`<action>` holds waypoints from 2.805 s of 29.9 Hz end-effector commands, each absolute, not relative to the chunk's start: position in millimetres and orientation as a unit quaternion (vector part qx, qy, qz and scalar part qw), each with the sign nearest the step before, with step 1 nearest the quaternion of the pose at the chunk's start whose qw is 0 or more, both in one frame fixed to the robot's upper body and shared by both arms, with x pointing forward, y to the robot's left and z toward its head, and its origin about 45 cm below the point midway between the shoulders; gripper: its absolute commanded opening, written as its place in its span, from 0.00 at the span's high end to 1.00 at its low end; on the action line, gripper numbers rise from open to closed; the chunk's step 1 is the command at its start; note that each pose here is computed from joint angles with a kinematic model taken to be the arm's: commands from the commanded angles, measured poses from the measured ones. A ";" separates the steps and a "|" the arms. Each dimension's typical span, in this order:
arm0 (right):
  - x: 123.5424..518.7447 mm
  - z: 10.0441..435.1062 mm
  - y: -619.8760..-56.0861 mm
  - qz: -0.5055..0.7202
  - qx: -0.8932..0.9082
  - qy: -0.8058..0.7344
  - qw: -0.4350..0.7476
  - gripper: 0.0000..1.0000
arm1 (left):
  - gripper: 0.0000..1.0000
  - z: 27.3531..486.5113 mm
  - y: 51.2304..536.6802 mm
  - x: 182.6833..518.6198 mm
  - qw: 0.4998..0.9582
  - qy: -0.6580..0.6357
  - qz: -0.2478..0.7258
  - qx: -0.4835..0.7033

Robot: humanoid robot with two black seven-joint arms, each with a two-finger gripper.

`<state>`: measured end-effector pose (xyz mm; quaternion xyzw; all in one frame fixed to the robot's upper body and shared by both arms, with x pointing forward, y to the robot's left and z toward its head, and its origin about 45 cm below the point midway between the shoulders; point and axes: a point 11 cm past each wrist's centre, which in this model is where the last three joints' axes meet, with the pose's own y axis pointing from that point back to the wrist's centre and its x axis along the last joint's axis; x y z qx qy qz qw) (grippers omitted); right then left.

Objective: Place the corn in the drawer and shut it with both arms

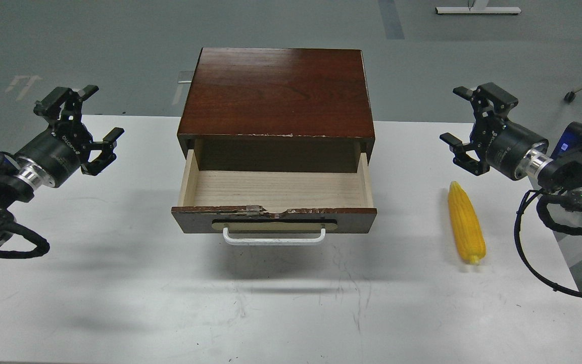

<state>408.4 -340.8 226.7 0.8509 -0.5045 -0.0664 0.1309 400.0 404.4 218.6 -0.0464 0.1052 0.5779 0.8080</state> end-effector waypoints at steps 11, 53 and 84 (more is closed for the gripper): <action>369.1 215.5 -405.4 0.224 0.752 -0.288 0.549 0.00 | 0.02 206.4 391.8 400.8 0.806 0.113 0.579 -0.041; 338.1 134.3 -367.8 0.191 0.783 -0.183 0.563 1.00 | 0.02 199.2 416.8 387.3 0.794 0.113 0.597 -0.017; 398.7 337.6 -145.2 0.720 0.630 0.005 0.290 1.00 | 0.02 207.3 430.7 388.0 0.783 0.098 0.615 -0.012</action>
